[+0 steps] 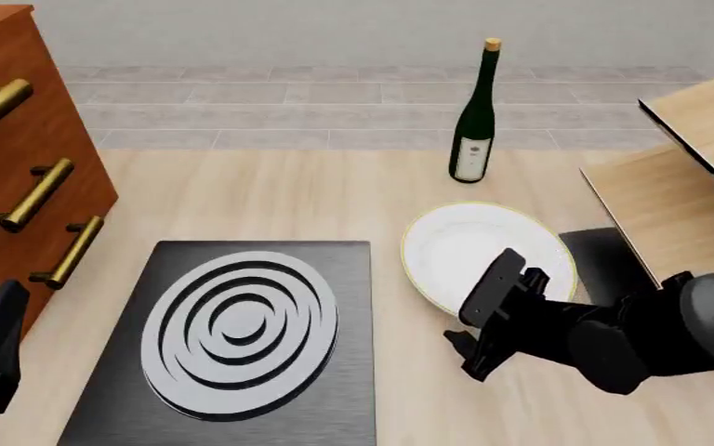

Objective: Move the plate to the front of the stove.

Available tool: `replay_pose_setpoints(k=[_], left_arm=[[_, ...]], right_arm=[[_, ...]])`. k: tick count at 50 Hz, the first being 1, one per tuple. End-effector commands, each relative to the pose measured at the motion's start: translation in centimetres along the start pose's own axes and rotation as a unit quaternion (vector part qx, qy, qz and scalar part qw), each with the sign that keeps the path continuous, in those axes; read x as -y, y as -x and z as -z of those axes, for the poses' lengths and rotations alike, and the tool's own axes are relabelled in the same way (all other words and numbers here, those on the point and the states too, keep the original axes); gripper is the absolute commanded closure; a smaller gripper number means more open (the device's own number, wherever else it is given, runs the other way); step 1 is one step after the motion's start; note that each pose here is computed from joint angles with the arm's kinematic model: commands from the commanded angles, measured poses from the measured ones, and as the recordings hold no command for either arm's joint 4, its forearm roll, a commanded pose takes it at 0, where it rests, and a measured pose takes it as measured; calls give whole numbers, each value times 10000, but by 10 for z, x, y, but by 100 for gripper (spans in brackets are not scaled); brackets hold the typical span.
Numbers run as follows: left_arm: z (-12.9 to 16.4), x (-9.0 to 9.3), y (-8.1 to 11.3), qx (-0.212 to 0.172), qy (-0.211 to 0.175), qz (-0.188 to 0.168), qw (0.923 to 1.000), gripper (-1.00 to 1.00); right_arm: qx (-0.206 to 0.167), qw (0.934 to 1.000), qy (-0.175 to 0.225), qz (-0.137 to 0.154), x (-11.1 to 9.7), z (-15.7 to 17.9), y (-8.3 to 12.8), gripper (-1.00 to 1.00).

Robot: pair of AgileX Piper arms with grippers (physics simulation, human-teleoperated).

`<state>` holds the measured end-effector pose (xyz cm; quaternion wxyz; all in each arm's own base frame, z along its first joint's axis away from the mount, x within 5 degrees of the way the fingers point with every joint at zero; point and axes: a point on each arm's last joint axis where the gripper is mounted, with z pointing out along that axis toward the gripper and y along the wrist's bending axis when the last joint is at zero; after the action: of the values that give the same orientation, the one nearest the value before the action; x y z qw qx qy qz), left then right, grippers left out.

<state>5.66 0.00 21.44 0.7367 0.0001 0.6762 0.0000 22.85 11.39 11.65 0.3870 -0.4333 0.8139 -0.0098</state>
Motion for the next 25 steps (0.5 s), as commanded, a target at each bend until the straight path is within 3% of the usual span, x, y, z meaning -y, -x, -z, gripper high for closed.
replay_pose_setpoints(k=[1, 25], left_arm=[[0, 0, 0, 0, -1, 0, 10000, -100], [0, 0, 0, -1, 0, 1, 10000, -100]], right_arm=[[-114, 9999, -23, 89, 2, -3, -8, -100], [-183, 9997, -7, 130, 4, 2, -7, -100]])
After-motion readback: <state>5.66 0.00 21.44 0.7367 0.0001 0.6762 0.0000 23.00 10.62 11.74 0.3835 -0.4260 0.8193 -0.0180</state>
